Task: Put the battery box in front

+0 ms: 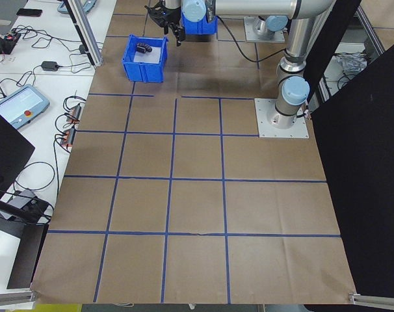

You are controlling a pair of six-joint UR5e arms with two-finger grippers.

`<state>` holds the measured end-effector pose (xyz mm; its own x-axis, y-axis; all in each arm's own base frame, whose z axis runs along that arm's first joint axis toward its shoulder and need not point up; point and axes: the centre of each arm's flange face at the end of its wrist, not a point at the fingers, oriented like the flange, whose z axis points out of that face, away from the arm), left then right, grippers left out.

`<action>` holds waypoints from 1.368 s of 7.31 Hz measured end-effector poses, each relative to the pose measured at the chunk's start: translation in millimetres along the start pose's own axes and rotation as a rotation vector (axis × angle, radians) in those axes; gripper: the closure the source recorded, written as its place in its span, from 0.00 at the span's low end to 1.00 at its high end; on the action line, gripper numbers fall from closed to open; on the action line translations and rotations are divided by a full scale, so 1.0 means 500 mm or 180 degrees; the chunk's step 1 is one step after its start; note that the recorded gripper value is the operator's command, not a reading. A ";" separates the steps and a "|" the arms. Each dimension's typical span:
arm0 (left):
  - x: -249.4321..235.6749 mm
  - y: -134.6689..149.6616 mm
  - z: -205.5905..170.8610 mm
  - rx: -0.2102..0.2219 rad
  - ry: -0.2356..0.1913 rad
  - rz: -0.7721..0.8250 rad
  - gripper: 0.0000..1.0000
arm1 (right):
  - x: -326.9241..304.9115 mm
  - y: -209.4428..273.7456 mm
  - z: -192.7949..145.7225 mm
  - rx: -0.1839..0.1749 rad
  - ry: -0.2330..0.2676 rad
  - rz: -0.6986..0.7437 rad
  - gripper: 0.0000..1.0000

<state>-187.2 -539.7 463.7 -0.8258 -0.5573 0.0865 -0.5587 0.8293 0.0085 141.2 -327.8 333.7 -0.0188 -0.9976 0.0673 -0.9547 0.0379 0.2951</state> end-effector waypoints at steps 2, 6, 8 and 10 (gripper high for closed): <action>-0.050 0.029 -0.037 0.0017 -0.0115 0.1179 0.00 | -0.030 -0.075 -0.007 -0.0001 0.0016 0.0025 1.00; -0.138 0.101 -0.049 0.0135 -0.0469 0.2006 0.00 | -0.045 -0.307 -0.038 -0.0079 0.0137 -0.0004 1.00; -0.139 0.118 -0.051 0.0091 -0.0314 0.2123 0.00 | -0.056 -0.426 -0.044 -0.0146 0.0220 -0.0055 1.00; -0.146 0.127 -0.059 0.0089 -0.0278 0.2161 0.00 | -0.060 -0.490 -0.048 -0.0163 0.0266 -0.0129 1.00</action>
<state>-160.1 -445.2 487.5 -0.9964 0.0836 -0.0172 0.0842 0.9954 -0.0450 383.0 -305.7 282.2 0.0465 -0.9900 0.1328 -0.9377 0.0026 0.3475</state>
